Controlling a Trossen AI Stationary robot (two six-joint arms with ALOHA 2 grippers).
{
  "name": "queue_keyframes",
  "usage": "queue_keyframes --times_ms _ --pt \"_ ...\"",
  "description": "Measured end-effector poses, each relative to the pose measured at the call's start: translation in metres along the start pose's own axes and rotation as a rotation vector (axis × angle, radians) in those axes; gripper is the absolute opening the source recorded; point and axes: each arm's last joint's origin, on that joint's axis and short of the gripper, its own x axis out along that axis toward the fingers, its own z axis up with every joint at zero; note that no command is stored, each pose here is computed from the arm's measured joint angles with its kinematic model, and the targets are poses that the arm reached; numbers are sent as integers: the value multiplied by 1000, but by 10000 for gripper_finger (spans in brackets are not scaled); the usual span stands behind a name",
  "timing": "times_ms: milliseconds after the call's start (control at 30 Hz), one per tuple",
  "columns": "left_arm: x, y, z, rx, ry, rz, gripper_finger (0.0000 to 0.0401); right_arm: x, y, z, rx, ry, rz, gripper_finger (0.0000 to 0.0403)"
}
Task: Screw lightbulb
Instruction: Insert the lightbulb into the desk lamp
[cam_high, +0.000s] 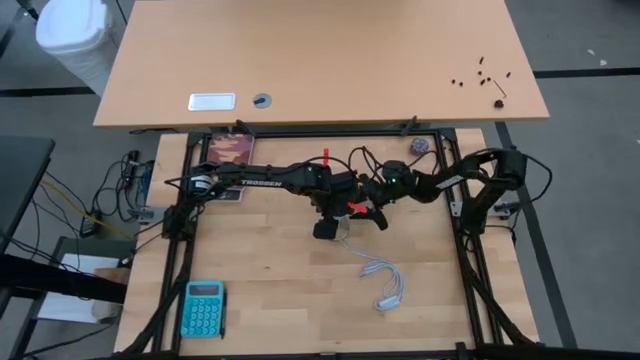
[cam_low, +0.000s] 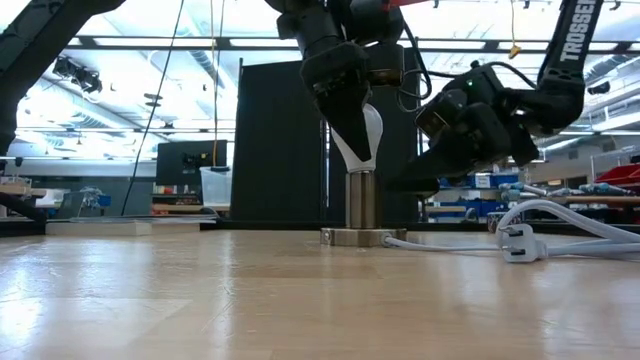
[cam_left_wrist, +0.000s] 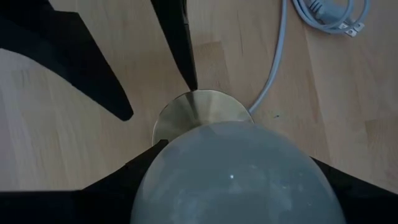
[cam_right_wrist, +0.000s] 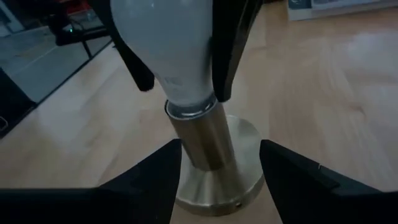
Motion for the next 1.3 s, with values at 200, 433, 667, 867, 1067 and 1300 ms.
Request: queue_keyframes --times_ms 200,433,667,867,1067,1300 --pt "0 1 3 5 -28 7 260 7 -4 -17 13 52 29 227" --pt "0 1 2 3 -22 6 260 15 -5 -15 -10 -42 60 227" --pt "0 0 2 2 -18 5 260 37 -6 -19 -25 -13 100 227" --pt "-1 0 2 1 -15 8 260 45 -10 -9 -54 -42 148 231" --pt "-1 0 2 0 -16 8 260 48 -8 -7 -127 -52 150 243" --pt "-2 0 3 -3 -27 5 260 55 1 -8 -186 -35 108 227"
